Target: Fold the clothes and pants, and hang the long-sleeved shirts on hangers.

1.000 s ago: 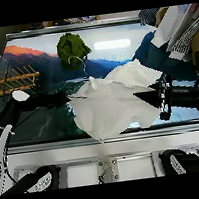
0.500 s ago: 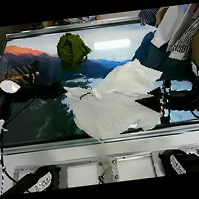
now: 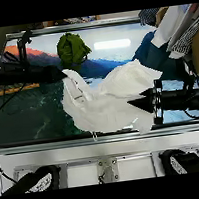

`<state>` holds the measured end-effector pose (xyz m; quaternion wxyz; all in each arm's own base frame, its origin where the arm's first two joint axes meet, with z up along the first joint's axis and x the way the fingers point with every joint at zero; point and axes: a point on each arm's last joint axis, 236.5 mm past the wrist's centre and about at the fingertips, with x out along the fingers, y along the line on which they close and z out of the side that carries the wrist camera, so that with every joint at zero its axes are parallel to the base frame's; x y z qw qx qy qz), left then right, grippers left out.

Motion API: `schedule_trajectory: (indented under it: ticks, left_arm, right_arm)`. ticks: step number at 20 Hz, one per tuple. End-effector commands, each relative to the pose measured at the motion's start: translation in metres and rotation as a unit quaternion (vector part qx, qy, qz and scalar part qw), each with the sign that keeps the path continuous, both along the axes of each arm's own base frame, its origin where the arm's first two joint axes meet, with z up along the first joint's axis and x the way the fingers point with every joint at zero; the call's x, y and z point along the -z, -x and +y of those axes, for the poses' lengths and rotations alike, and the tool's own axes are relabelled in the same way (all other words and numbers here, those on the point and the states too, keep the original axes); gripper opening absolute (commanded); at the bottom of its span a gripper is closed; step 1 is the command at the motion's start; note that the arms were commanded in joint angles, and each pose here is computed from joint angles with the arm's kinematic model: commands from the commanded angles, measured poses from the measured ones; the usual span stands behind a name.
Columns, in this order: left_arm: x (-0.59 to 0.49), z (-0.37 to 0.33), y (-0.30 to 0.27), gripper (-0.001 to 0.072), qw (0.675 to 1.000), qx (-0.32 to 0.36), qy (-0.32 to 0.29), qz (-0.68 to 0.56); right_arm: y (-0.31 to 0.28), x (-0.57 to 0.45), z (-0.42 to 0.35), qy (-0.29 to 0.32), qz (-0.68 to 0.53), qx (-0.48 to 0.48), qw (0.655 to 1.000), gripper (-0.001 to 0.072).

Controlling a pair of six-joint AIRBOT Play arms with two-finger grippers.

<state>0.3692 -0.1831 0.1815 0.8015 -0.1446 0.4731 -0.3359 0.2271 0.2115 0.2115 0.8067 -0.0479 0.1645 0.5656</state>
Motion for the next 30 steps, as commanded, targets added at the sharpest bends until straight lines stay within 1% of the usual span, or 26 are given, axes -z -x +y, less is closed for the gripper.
schedule_trajectory:
  ticks: [1,5,10,11,13,15,18,20,26,30]
  left_arm:
    - [-0.024,-0.004,0.020,0.0011,0.999,0.030,-0.006,-0.013]
    - [-0.050,0.007,0.035,0.0011,0.998,0.006,-0.021,-0.051]
    - [-0.095,0.012,0.052,0.0011,0.992,-0.015,-0.010,-0.126]
    - [-0.097,0.019,0.052,0.0011,0.990,-0.025,-0.025,-0.138]
    - [-0.093,0.046,0.047,0.0011,0.984,-0.065,-0.077,-0.150]
    - [-0.092,0.083,0.039,0.0011,0.972,-0.126,-0.122,-0.156]
    - [-0.103,0.121,0.024,0.0011,0.957,-0.193,-0.129,-0.174]
    - [-0.102,0.139,0.014,0.0012,0.951,-0.222,-0.127,-0.172]
    - [-0.076,0.146,-0.007,0.0011,0.956,-0.227,-0.130,-0.134]
    - [-0.089,0.105,-0.004,0.0012,0.965,-0.186,-0.096,-0.157]
  right_arm:
    - [-0.026,-0.022,0.005,-0.046,-0.023,0.047,0.998,0.0005]
    - [-0.031,-0.032,0.007,-0.067,-0.029,0.059,0.996,0.0005]
    - [-0.039,-0.051,0.017,-0.114,-0.031,0.073,0.990,0.0005]
    - [-0.040,-0.056,0.018,-0.125,-0.032,0.077,0.989,0.0005]
    - [-0.038,-0.060,0.019,-0.134,-0.031,0.075,0.988,0.0005]
    - [-0.034,-0.064,0.019,-0.135,-0.038,0.073,0.987,0.0005]
    - [-0.026,-0.073,0.018,-0.137,-0.052,0.071,0.987,0.0006]
    - [-0.018,-0.080,0.017,-0.140,-0.065,0.069,0.986,0.0005]
    - [-0.010,-0.086,0.015,-0.137,-0.083,0.070,0.985,0.0005]
    - [-0.013,-0.083,0.016,-0.136,-0.076,0.070,0.985,0.0005]
